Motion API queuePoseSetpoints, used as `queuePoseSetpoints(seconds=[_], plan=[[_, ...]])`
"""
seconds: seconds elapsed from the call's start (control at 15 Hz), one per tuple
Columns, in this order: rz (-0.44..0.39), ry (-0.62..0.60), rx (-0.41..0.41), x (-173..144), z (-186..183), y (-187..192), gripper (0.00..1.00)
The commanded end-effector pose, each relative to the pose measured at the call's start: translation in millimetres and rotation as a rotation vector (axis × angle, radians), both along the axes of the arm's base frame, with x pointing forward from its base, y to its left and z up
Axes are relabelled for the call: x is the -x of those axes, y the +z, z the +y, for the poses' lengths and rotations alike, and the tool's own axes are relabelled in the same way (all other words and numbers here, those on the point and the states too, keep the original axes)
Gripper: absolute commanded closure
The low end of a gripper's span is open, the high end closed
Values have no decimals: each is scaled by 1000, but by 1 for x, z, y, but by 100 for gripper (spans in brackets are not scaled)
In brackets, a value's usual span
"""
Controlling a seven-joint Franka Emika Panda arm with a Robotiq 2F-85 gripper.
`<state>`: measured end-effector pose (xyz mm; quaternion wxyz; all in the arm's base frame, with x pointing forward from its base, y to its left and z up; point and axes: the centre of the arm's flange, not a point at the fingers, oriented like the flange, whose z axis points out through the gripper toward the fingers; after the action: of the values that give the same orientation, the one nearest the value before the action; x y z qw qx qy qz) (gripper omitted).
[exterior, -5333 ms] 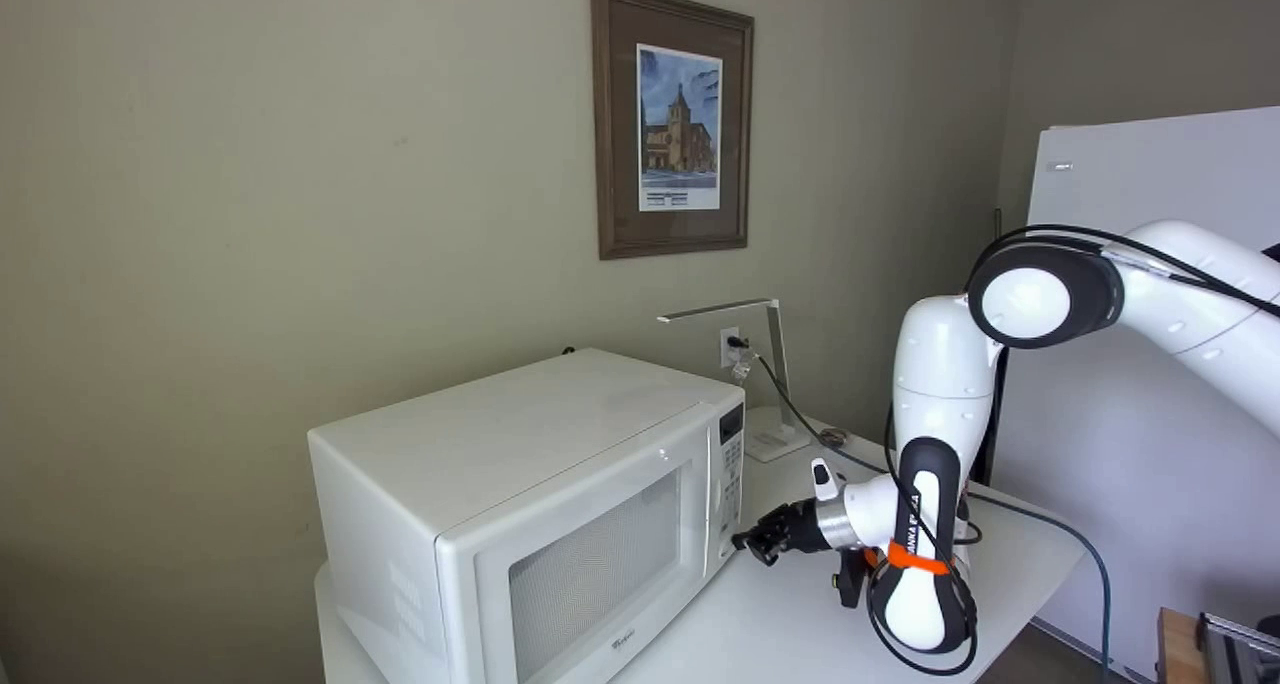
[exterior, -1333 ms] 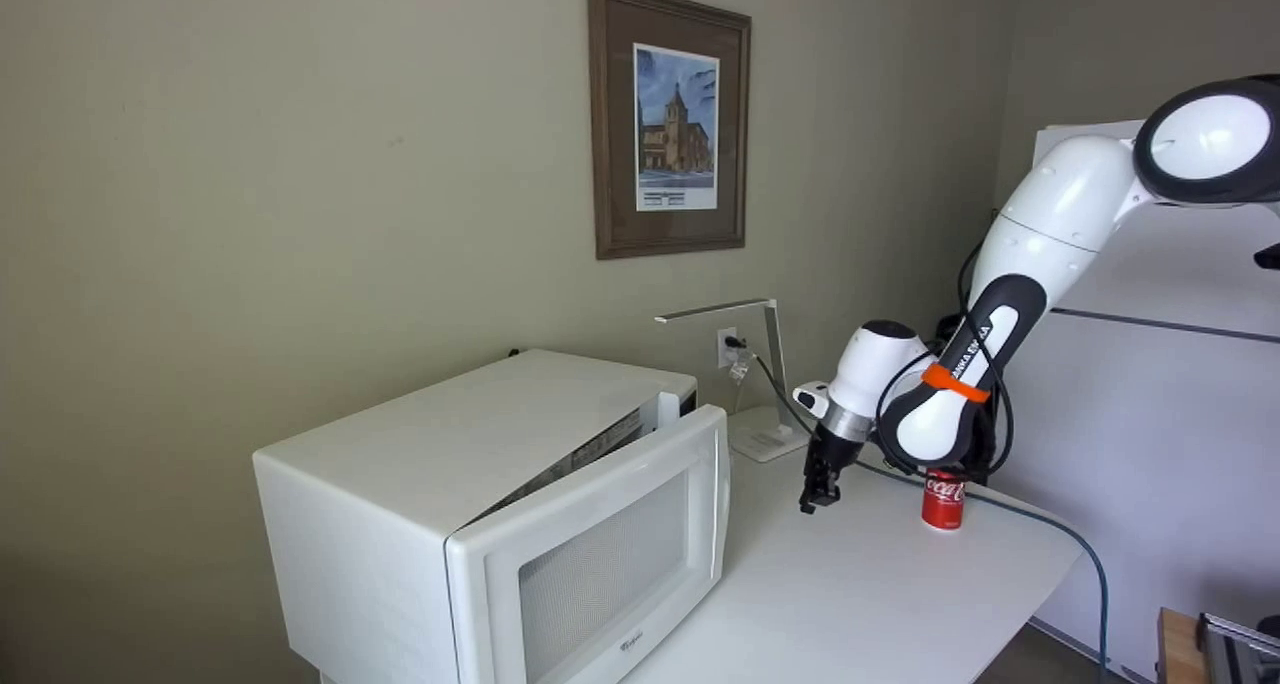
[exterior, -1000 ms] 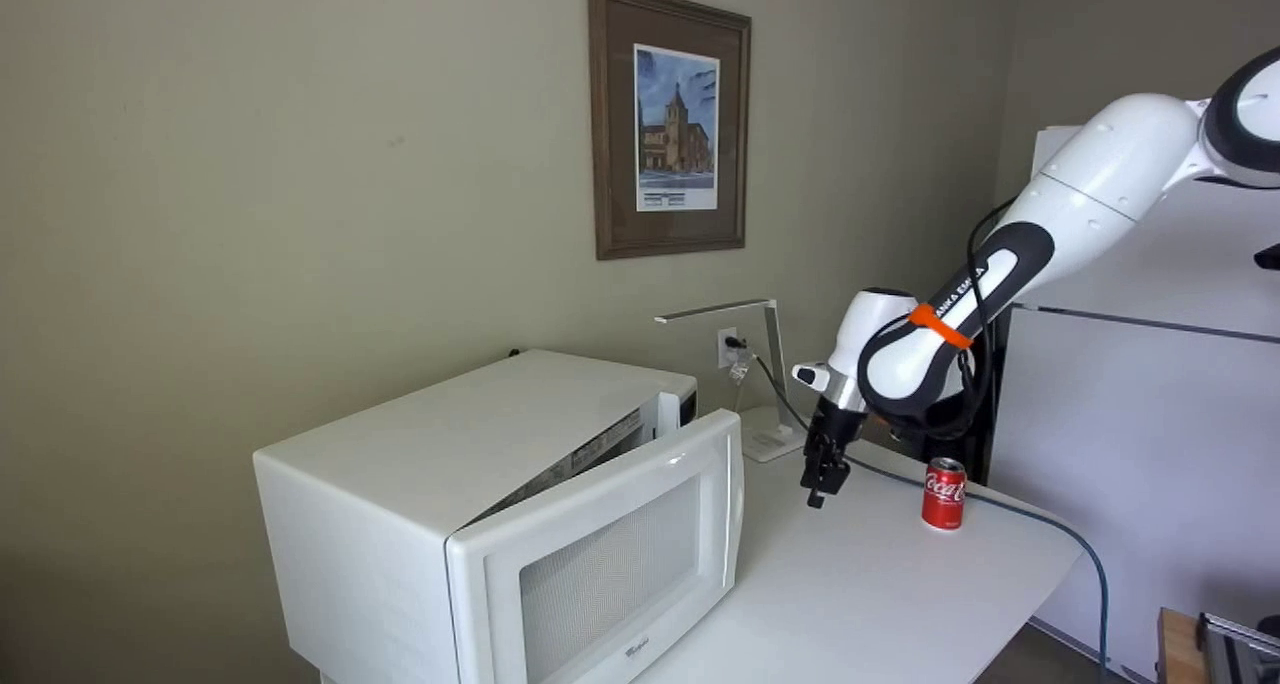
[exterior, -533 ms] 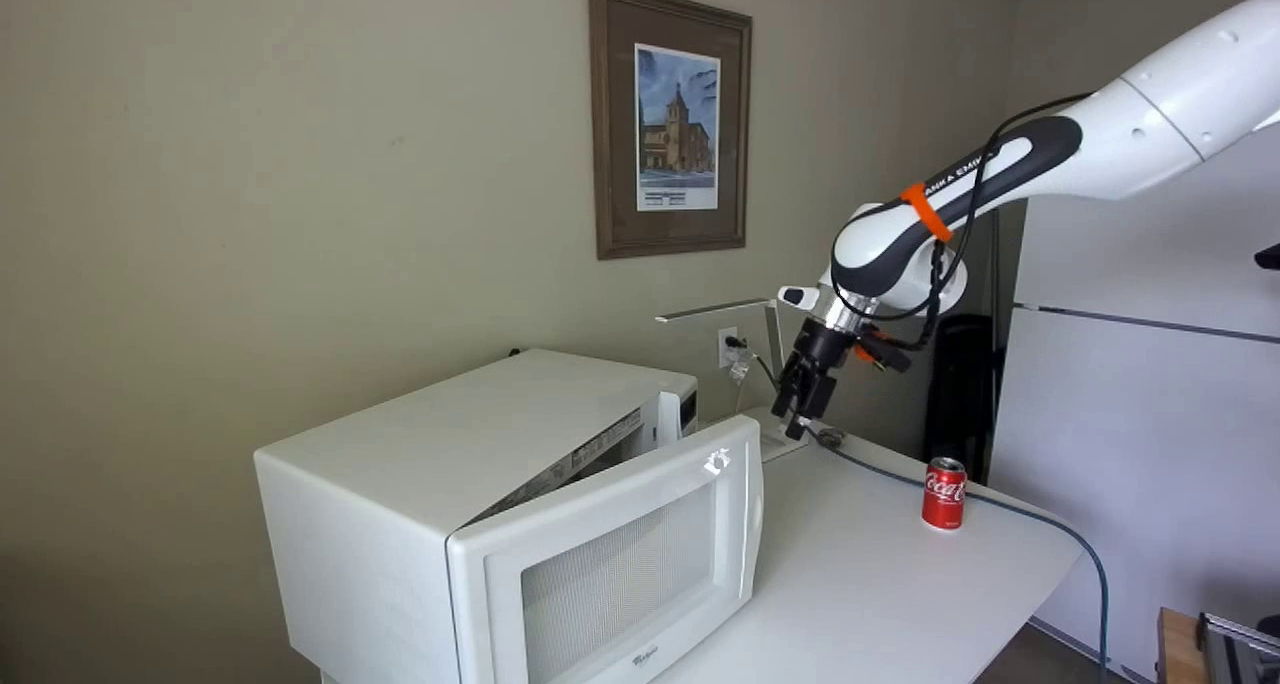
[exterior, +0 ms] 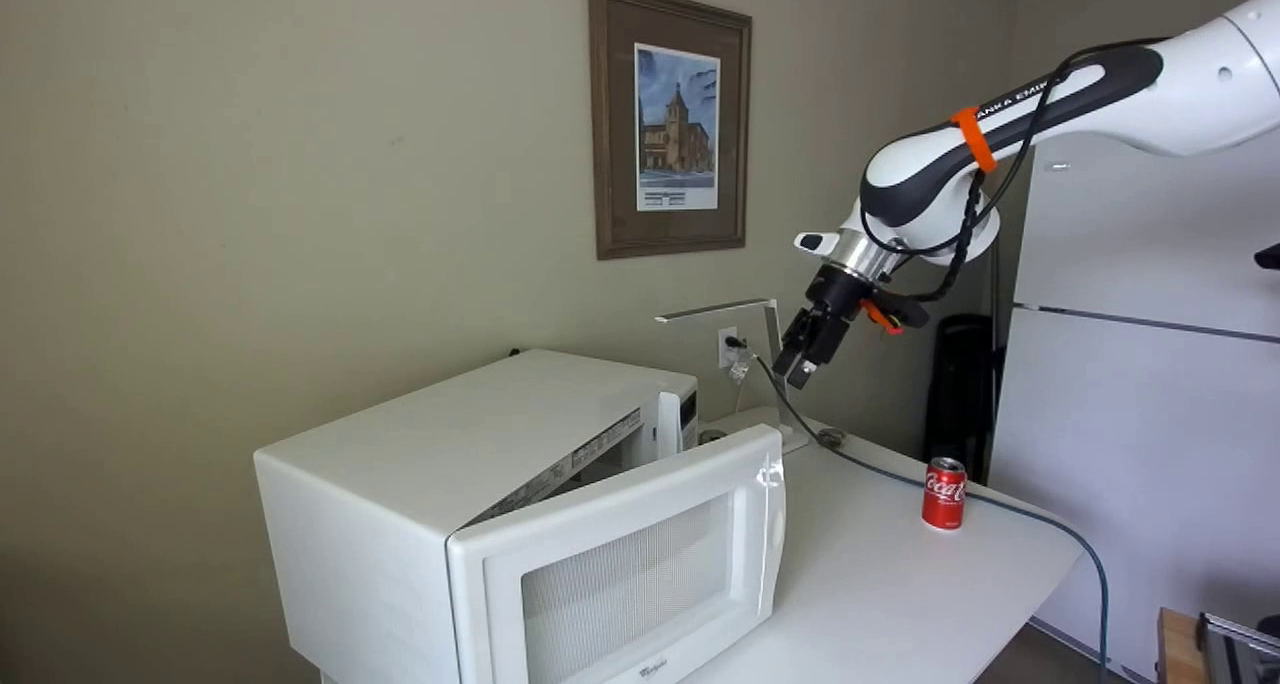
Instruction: Open the microwave door
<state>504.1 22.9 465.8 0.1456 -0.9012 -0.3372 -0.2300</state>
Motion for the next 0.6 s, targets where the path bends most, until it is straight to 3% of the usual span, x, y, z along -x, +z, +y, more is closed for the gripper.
queuePoseSetpoints(seconds=[0.0,0.13,0.2,0.33,0.53], plan=[[-2,-136,-94,7,6,-24,0],[29,-185,-205,13,12,-39,0],[24,-137,-123,4,4,-23,0],[41,-163,-170,8,10,-32,0],[61,-171,-169,10,10,-37,0]])
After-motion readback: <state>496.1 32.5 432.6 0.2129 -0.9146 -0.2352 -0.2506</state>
